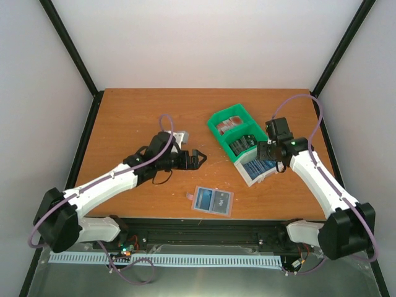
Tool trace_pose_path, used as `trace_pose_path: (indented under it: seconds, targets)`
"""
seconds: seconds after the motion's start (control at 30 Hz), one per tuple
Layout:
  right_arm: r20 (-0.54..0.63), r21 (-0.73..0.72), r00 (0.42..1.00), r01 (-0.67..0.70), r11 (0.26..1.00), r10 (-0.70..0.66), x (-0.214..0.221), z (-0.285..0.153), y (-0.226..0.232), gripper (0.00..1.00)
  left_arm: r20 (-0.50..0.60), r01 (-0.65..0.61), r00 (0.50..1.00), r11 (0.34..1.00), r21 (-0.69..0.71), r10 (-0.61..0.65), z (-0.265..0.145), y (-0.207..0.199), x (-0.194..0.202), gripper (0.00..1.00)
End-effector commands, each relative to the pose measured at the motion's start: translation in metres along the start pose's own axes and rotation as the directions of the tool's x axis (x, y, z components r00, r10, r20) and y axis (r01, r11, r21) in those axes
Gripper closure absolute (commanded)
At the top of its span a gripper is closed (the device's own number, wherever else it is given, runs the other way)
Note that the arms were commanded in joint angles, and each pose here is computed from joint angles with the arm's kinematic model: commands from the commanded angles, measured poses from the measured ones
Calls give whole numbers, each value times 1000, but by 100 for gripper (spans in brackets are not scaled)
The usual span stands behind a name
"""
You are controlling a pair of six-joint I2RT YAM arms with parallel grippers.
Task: Put the credit cards into the card holder
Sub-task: Pick up the credit card from the storage box.
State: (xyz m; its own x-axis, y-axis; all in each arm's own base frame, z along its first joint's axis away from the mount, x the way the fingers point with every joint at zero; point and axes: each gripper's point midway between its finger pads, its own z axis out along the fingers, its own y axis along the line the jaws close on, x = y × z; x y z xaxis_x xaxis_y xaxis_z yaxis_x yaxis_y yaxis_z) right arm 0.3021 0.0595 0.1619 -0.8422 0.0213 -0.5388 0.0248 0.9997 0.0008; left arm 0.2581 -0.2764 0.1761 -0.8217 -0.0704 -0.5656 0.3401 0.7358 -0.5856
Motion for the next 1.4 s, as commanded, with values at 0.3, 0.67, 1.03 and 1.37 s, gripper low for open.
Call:
trace_pose_path:
  seconds: [0.3,0.67,1.03,1.37]
  targets:
    - [-259,-47,966,-26,999,13,28,70,-9,40,-137,21,991,986,166,2,34,-18,-38,0]
    - [-308,20,951,-15,1000,20,38,105,-20,43,-167,-165,969,979,122,185,97,1,-63,0]
    - [-342,43,939,-14,999,28,55,132,-22,37,-201,-229,946,963,139,254,127,7,-67,1]
    - [-418,-82,907,-87,993,45,81,121,1,50,-229,-192,948,971,141,221,141,12,-63,0]
